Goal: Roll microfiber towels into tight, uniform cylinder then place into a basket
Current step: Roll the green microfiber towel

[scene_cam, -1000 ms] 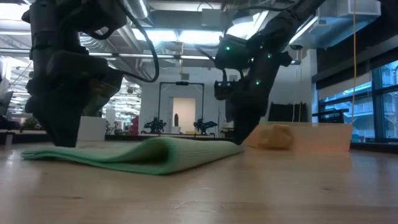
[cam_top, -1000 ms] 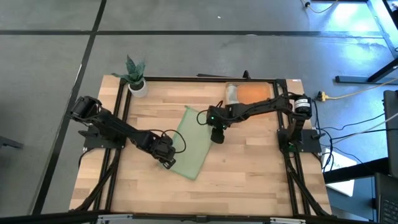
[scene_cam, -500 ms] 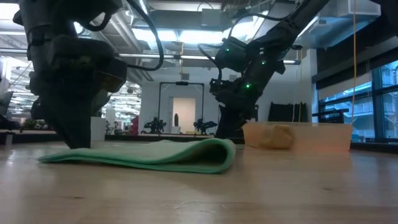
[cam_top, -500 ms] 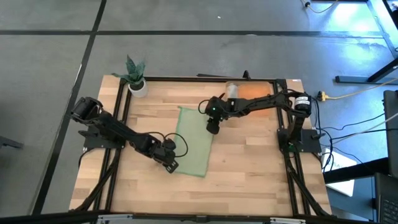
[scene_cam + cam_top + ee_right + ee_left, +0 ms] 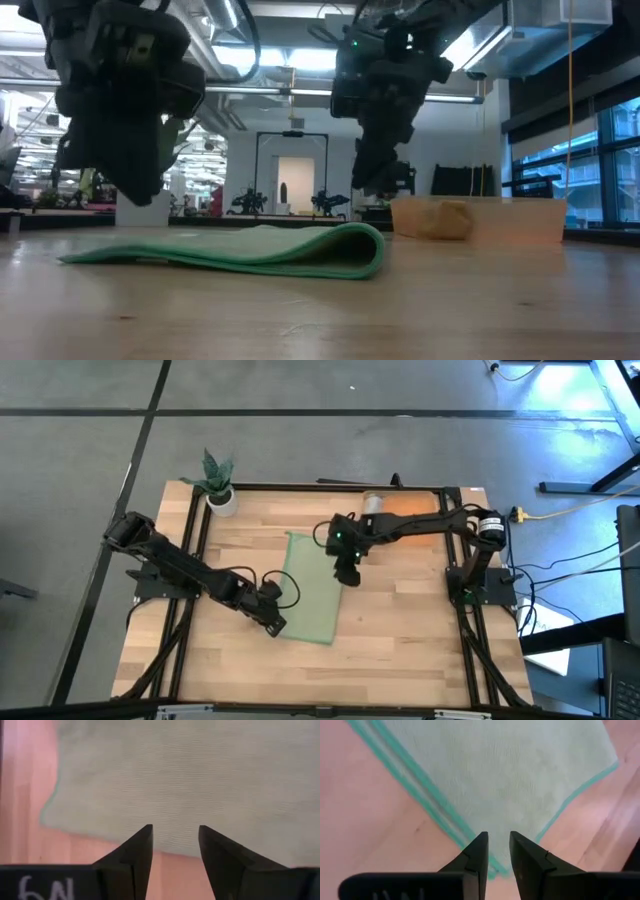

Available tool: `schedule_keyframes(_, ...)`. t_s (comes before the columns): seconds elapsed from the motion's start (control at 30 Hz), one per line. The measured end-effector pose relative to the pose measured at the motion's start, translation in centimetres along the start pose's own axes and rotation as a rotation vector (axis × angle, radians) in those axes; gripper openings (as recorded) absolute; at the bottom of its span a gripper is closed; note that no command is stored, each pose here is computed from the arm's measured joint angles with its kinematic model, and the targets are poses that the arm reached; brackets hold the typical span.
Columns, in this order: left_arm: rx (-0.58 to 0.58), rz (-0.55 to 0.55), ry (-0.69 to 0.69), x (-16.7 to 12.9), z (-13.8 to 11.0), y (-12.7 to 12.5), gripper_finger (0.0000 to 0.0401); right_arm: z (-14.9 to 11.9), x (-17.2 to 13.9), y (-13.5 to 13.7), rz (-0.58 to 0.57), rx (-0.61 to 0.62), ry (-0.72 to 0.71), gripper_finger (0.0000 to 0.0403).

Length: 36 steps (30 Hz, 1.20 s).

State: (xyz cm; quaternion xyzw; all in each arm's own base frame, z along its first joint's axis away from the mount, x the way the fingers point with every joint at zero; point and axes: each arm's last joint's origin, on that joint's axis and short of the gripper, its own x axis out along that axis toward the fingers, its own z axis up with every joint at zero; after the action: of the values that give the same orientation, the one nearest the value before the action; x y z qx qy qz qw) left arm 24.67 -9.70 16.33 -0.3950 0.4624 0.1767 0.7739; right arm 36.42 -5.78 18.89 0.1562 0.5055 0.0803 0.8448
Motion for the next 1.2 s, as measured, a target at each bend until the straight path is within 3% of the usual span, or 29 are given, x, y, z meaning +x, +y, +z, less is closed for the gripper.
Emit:
schedule_keyframes(0.3,0.168,0.092,-0.074,1.3,-0.1,0.4,0.0071,-2.1,2.6,0.6,-0.053,0.004,-0.01,0.0161)
schedule_keyframes(0.5,0.185,0.149,-0.043,3.0,-0.5,0.9,0.0071,-3.5,3.7,-0.3,-0.067,0.068,-0.081,0.0161)
schedule_keyframes(0.67,0.186,0.147,-0.035,3.6,-0.6,0.8,0.0071,-5.0,4.1,-1.7,-0.225,0.097,-0.074,0.0161)
schedule_keyframes(1.0,0.177,0.074,-0.048,4.1,-0.6,0.2,0.0071,-4.1,3.5,-3.3,-0.302,0.072,-0.206,0.0161)
schedule_keyframes(1.2,0.179,0.069,-0.05,3.2,-0.5,0.2,0.0071,-2.5,1.4,-2.3,-0.213,0.019,-0.196,0.0161)
